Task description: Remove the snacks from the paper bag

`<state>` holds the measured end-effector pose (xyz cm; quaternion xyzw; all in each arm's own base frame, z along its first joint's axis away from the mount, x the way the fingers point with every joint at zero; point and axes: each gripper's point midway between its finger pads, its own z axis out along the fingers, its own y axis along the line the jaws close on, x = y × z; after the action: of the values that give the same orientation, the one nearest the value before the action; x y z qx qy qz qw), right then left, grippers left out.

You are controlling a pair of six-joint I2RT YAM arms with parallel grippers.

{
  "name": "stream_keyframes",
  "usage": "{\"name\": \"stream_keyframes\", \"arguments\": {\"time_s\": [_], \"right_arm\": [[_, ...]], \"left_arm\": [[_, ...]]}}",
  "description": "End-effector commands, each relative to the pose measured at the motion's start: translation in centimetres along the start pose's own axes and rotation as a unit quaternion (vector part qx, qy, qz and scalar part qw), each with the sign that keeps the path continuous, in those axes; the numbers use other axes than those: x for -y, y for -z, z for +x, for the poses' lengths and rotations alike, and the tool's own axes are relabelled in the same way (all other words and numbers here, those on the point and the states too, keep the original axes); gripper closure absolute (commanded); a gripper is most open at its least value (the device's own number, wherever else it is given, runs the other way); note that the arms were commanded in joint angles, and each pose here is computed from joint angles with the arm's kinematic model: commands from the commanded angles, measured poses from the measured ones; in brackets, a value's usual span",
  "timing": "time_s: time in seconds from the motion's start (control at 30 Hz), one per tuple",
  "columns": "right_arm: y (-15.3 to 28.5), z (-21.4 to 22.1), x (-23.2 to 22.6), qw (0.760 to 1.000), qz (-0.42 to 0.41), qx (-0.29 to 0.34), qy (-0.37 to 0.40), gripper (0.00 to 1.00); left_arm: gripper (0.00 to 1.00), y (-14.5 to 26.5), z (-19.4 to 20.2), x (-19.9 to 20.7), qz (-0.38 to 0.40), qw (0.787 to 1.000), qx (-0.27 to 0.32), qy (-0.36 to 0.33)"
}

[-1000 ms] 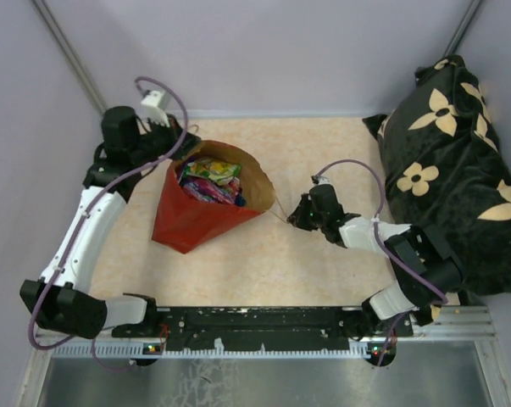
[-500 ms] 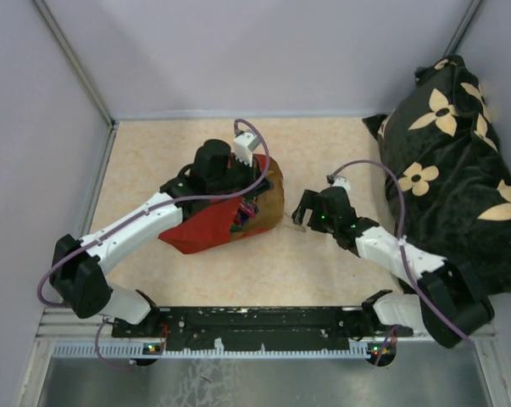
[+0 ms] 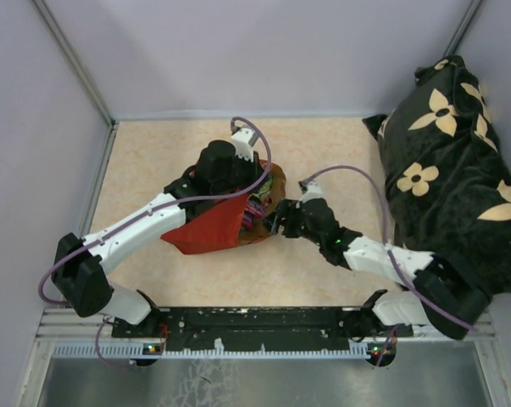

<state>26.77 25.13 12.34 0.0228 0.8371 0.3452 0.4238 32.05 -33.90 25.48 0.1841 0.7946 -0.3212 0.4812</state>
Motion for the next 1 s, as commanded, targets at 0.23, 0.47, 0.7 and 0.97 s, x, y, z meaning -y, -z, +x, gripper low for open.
{"name": "stream_keyframes", "arguments": {"time_s": [0.23, 0.47, 0.7, 0.97], "right_arm": [[-8.0, -0.1, -6.4, 0.994, -0.088, 0.017, -0.061, 0.32], [-13.4, 3.1, -8.4, 0.991, -0.121, -0.056, -0.029, 0.35], [-17.4, 5.9, -14.2, 0.984, -0.157, -0.078, -0.028, 0.37], [-17.6, 10.4, -20.1, 0.978, -0.183, -0.096, 0.008, 0.17]], "left_arm": [[1.0, 1.2, 0.0, -3.4, -0.077, 0.996, 0.022, 0.024], [1.0, 3.9, 1.5, -10.1, -0.212, 0.977, 0.003, 0.012], [1.0, 8.3, 0.0, -14.4, -0.289, 0.957, 0.003, -0.024], [1.0, 12.7, -3.2, -15.6, -0.336, 0.938, 0.011, -0.085]]}}
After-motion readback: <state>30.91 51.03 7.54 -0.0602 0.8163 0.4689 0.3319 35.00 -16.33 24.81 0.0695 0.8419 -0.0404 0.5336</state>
